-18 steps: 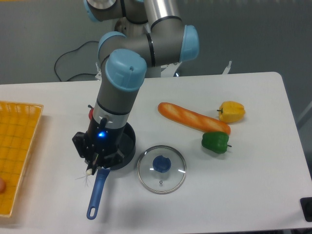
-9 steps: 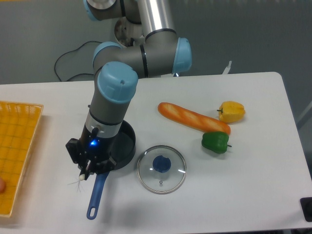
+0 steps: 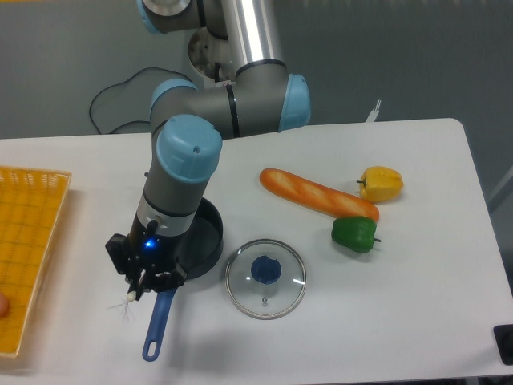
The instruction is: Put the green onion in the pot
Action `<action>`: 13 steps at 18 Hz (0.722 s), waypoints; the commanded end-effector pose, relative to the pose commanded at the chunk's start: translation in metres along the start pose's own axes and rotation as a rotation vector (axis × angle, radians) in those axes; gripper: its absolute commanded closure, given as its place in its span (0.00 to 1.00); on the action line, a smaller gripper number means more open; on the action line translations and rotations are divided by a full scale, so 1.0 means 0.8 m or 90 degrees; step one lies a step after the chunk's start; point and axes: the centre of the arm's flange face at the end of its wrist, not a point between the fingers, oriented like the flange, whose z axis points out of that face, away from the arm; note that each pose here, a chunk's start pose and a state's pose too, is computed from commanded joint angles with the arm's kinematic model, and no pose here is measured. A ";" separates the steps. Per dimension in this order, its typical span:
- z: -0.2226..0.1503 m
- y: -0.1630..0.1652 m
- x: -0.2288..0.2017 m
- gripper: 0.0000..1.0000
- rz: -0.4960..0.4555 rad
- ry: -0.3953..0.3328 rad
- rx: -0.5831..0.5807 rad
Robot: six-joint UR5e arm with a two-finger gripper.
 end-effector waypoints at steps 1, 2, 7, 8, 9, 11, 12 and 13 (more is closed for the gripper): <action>0.002 0.002 0.000 0.96 -0.001 0.001 -0.002; 0.005 0.004 0.001 0.96 -0.002 0.003 -0.005; 0.013 0.006 0.001 0.96 0.000 0.007 -0.011; 0.015 0.006 0.000 0.96 0.001 0.007 -0.011; 0.018 0.005 -0.002 0.96 0.000 0.007 -0.012; 0.017 0.001 -0.004 0.96 0.002 0.006 -0.009; 0.017 0.000 -0.004 0.97 0.002 0.005 -0.009; 0.017 0.000 -0.004 0.97 0.002 0.005 -0.009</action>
